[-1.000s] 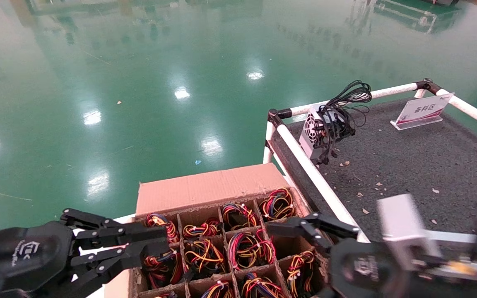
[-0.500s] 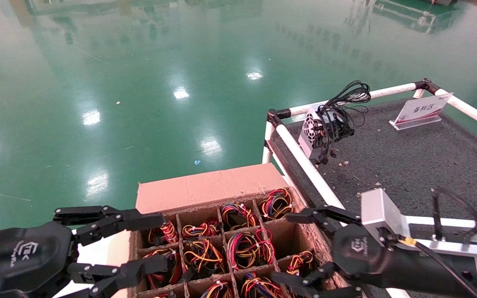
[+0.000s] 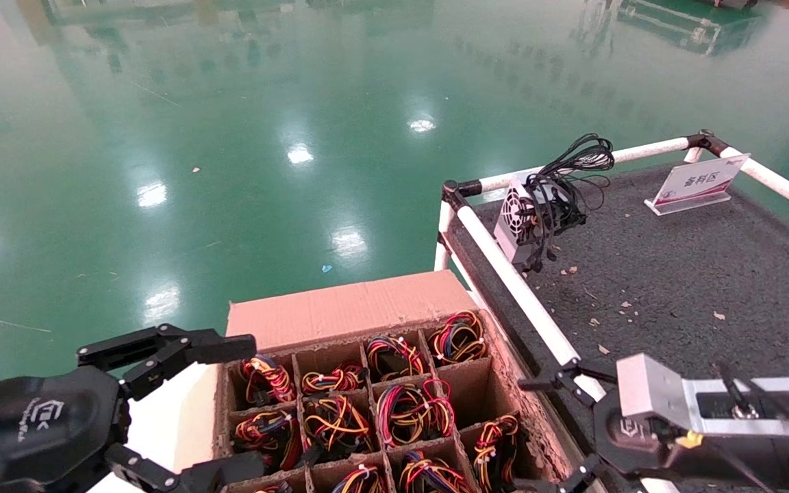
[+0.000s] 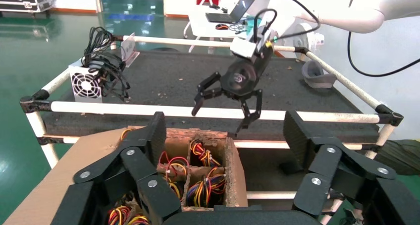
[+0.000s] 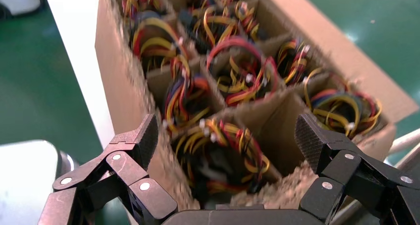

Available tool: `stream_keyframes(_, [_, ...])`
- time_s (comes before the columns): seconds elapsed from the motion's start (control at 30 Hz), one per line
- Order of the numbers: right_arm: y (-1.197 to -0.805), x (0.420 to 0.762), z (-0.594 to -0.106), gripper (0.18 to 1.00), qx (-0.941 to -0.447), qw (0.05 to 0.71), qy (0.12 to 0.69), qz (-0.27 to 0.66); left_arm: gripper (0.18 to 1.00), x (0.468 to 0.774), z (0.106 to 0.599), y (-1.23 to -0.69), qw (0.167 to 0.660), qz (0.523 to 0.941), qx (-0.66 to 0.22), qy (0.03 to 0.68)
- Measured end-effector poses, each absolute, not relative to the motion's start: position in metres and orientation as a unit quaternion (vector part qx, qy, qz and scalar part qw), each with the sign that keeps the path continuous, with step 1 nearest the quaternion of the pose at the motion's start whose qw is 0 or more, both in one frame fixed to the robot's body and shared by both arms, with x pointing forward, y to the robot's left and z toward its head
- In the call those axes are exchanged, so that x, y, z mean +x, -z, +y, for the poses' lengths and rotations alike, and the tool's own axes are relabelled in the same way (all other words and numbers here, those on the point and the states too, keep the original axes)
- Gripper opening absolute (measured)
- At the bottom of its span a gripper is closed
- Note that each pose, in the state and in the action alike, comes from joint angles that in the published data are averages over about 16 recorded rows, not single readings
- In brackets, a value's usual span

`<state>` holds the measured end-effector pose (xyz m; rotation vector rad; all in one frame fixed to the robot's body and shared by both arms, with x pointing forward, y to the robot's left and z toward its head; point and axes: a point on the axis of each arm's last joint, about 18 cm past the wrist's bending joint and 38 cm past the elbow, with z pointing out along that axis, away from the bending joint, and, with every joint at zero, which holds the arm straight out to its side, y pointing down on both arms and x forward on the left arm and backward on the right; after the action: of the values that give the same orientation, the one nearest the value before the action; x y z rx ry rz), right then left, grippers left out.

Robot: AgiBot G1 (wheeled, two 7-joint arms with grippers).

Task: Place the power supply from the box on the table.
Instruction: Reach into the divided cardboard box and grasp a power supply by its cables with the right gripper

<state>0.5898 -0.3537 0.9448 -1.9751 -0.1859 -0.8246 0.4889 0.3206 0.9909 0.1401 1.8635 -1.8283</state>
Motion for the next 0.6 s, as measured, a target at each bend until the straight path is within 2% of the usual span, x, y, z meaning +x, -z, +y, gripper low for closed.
stream_keyframes(0.23, [-0.94,0.605,-0.355,1.0,-0.819,0.442,0.351,-0.103,0.911,0.489,0.321,-0.991,0.261,0.688,0.052,0.675])
stream_keyframes(0.6, [-0.941,0.631,-0.342,1.0,-0.826,0.399,0.37,-0.145,0.988,0.489,0.321,-0.991,0.261,0.688,0.052,0.675])
